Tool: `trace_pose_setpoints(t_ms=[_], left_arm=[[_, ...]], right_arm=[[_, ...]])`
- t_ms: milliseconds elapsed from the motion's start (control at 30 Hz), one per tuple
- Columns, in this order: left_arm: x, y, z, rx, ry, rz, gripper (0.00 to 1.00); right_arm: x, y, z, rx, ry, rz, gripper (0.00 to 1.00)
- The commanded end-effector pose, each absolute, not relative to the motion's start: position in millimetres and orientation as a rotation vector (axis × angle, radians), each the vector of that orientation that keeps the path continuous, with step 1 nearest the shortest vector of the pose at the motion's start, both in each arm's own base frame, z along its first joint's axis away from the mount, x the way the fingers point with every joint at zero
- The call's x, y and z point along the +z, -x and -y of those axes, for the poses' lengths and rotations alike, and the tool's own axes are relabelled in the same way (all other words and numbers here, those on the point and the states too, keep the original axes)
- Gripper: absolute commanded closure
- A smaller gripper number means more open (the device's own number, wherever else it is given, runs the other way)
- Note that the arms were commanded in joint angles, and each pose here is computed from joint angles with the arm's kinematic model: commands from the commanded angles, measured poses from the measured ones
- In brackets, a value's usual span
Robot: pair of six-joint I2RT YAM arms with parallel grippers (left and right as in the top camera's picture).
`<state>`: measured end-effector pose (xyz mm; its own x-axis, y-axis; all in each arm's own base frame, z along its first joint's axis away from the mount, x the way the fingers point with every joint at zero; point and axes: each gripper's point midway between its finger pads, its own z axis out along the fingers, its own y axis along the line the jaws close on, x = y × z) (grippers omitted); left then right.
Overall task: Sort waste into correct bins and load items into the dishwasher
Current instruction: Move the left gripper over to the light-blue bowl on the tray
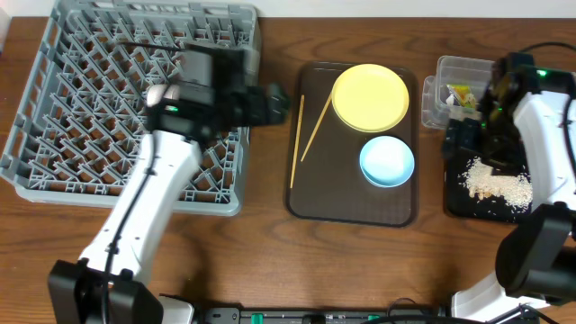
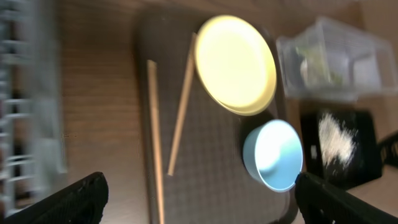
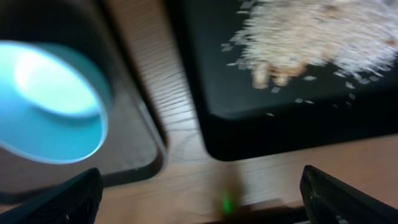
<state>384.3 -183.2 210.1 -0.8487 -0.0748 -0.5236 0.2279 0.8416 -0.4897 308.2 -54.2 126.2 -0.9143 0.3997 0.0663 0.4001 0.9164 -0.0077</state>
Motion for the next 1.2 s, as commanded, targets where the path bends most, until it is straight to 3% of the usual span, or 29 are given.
trace_pose_setpoints(t_ms=[0,433,700,967,1167], left_arm=[[195,-378,206,-0.628,-0.208,-2.505,0.02],[139,-333,337,-0.609,-0.589,-2.485,0.02],[114,-314,373,-0.368,-0.721,-2.390,0.02],[82,-279,407,-0.281,-1.116,-2.260,0.02],[69,-277,418,-0.260,-1.213,-2.202,0.02]], right_arm=[[133,-302,78,0.042,0.821,2.985,0.01],[134,-291,109,-0.045,1.055,2.907,0.01],[134,-291,109,-0.045,1.055,2.907,0.01],[134,-291,109,-0.045,1.054,2.906,0.01],[134,-291,109,-0.045,1.053,2.905,0.01]])
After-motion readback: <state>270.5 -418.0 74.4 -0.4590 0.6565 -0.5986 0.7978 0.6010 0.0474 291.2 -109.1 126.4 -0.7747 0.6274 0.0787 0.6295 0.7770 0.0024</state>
